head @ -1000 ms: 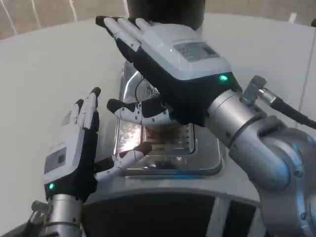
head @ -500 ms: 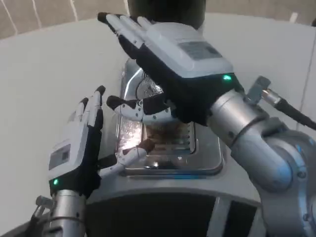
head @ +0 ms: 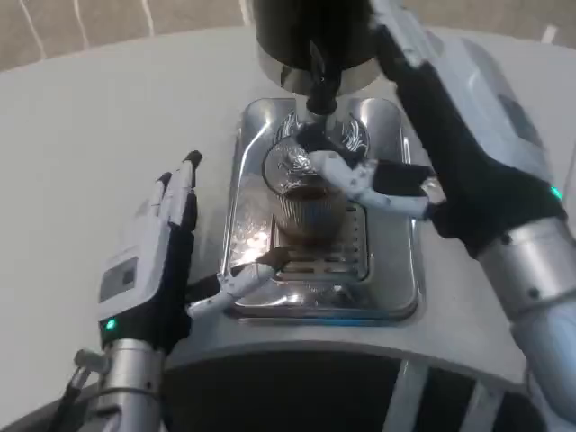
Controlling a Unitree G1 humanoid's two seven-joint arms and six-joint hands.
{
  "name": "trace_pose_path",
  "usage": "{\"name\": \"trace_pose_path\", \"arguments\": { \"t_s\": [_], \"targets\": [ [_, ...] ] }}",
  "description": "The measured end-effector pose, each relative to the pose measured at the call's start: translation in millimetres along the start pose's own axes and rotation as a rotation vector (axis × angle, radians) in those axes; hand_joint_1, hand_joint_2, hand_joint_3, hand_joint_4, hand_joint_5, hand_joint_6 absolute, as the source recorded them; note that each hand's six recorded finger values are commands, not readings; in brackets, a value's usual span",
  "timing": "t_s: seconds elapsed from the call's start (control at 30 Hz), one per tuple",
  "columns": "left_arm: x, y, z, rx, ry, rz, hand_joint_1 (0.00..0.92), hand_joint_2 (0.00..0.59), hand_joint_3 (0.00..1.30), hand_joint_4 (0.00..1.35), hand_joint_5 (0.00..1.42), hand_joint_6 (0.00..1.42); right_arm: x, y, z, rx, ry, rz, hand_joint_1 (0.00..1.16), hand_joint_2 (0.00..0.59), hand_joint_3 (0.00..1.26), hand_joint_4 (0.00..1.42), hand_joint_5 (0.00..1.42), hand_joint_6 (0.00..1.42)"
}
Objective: Grasp the cup under the faucet to collect the drink, then remove the cup.
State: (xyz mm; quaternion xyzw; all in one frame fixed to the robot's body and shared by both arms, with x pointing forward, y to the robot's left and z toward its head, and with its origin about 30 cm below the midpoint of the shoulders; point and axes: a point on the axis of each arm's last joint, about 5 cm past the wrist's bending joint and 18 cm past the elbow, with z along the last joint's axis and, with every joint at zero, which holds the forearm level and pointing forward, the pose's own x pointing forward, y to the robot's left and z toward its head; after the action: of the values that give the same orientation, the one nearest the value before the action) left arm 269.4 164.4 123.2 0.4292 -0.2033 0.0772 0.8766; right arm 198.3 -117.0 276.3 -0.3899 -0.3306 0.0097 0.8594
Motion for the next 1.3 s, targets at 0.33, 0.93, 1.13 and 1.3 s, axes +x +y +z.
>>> {"name": "trace_pose_path", "arguments": {
  "t_s": [0.33,0.93,1.13,1.3],
  "targets": [
    [5.4,-4.7,3.1,-0.007,-0.015,-0.018,0.180,0.050,0.00,0.00,0.00,0.06,-33.2,-8.5,-1.9,-0.062,-0.007,-0.093,0.79,0.387,0.00,0.00,0.00,0.00],
    [10.6,-10.2,6.4,-0.066,-0.025,-0.014,0.225,0.067,0.00,0.00,0.02,0.07,-105.4,-24.1,-21.4,-0.353,0.198,0.142,0.82,0.364,0.00,0.00,0.00,0.00],
    [13.5,-11.7,10.8,-0.095,-0.057,-0.011,0.273,0.073,0.00,0.00,0.03,0.07,-123.9,-23.4,-28.3,-0.373,0.294,0.199,0.89,0.358,0.00,0.00,0.00,0.00],
    [14.1,-15.0,13.5,-0.109,-0.063,-0.010,0.281,0.062,0.00,0.00,0.03,0.07,-135.8,-21.7,-38.3,-0.431,0.365,0.251,0.89,0.359,0.00,0.00,0.00,0.00]
  ]
}}
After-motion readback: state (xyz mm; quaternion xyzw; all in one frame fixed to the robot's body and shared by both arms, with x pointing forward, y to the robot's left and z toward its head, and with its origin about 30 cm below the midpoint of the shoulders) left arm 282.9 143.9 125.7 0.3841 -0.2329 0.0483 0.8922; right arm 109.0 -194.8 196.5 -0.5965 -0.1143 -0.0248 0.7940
